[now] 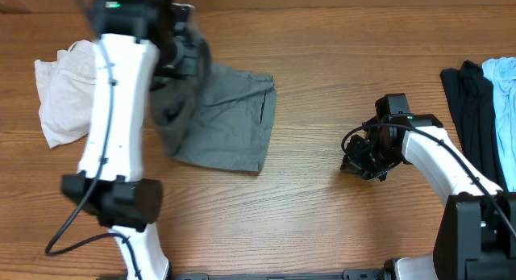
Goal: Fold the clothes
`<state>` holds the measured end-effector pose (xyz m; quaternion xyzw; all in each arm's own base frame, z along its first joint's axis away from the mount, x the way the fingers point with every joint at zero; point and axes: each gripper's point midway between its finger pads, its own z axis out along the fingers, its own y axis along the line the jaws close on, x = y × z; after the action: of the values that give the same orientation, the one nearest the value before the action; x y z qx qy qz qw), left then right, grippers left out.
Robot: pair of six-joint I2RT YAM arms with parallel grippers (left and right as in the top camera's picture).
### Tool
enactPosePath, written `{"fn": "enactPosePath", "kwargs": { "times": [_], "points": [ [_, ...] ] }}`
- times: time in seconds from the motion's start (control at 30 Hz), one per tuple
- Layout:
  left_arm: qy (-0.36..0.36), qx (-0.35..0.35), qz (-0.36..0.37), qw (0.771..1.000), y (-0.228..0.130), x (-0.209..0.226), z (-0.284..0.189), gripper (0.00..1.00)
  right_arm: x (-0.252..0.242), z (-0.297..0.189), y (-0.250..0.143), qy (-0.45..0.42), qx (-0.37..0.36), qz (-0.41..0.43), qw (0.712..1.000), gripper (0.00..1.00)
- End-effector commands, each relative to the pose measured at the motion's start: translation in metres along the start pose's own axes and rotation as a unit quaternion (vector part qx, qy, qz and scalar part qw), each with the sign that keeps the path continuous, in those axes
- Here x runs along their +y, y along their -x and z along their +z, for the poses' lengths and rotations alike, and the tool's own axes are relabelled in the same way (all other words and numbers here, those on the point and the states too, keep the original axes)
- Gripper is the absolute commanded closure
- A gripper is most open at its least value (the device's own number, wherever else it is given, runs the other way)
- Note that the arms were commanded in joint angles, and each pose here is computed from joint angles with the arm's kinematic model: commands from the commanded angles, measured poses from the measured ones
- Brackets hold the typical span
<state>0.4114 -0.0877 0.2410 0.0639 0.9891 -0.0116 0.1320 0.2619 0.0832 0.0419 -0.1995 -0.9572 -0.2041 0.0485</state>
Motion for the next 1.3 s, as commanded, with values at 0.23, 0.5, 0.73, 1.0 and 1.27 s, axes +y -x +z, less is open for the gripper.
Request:
{"fn": "enactPosePath", "kwargs": {
  "times": [0.23,0.5,0.73,1.0,1.27],
  "points": [
    [0.084,0.083,-0.059,0.991,-0.007,-0.042,0.097,0.96,0.01,-0.008,0.0,0.015,-0.006,-0.026,1.0,0.96],
    [0.024,0.098,-0.121,0.988,-0.007,-0.093,0.133,0.41,0.01,-0.007,-0.001,0.014,-0.005,-0.025,1.0,0.96],
    [0.023,0.101,-0.103,0.989,-0.006,-0.066,0.085,0.0,0.01,-0.008,-0.001,0.015,-0.006,-0.037,0.999,0.96],
    [-0.025,0.029,-0.15,0.988,0.018,-0.001,0.026,0.0,0.076,-0.044,0.003,0.151,-0.015,-0.143,0.978,0.87],
    [-0.046,0.044,-0.103,0.993,0.017,0.028,0.036,0.96,0.162,-0.068,0.013,0.254,-0.068,-0.209,0.942,0.96]
  ]
}}
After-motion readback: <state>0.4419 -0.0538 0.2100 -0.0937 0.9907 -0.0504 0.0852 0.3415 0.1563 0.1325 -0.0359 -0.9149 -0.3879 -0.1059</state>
